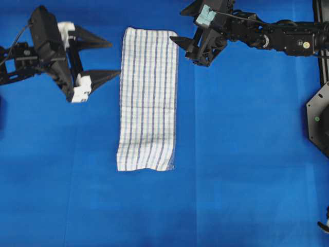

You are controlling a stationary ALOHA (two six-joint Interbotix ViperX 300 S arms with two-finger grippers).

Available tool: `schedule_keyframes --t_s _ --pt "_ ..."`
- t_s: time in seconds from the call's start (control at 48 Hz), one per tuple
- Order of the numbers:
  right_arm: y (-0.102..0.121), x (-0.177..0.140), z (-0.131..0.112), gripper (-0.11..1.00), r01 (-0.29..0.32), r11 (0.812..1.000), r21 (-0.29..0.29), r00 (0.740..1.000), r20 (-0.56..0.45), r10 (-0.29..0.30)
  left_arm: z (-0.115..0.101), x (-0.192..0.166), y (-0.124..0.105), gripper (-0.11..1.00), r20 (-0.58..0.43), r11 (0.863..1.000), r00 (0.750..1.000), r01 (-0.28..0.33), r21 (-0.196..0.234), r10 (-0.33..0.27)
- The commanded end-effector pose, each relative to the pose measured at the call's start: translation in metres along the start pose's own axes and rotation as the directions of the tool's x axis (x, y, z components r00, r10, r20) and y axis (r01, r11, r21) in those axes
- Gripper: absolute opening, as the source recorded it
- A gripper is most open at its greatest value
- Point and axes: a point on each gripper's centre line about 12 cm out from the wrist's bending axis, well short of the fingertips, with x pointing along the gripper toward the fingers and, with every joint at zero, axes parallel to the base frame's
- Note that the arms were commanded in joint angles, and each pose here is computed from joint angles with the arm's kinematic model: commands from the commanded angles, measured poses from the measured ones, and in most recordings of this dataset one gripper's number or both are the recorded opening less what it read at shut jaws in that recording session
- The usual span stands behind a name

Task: Fold the blue towel.
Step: 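Lay the towel down vertically and open both grippers, then grasp the top corners of the vertical towel with both grippers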

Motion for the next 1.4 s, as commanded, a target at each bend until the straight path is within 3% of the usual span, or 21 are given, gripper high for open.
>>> schedule_keyframes --t_s 0.0,0.229,0.542,0.792,1.084,1.376 --pt "0.001 -0.007 0.014 0.9 0.0 1.0 0.006 0.999 0.045 0.0 0.013 0.005 0.0 0.89 0.032 1.0 0.999 -0.003 0.013 0.002" --pt "0.0 -0.007 0.014 0.9 0.002 1.0 0.004 0.999 0.048 -0.003 0.016 0.013 0.01 0.89 0.028 0.999 0.999 -0.035 0.039 0.034" --pt "-0.007 0.012 0.002 0.89 0.04 0.999 0.005 0.999 0.021 -0.04 -0.002 0.059 0.066 0.89 -0.062 0.983 0.981 -0.183 0.02 0.183" --pt "-0.014 0.046 -0.021 0.89 0.066 0.998 0.003 0.996 -0.052 -0.066 -0.026 0.088 0.098 0.89 -0.137 0.967 0.958 -0.253 0.006 0.252" --pt "-0.018 0.074 -0.04 0.89 0.089 0.996 -0.004 0.991 -0.097 -0.089 -0.066 0.108 0.117 0.89 -0.188 0.954 0.936 -0.301 0.012 0.297" --pt "-0.017 0.084 -0.052 0.84 0.089 0.996 -0.01 0.988 -0.129 -0.09 -0.075 0.112 0.118 0.87 -0.201 0.953 0.932 -0.304 0.015 0.3"
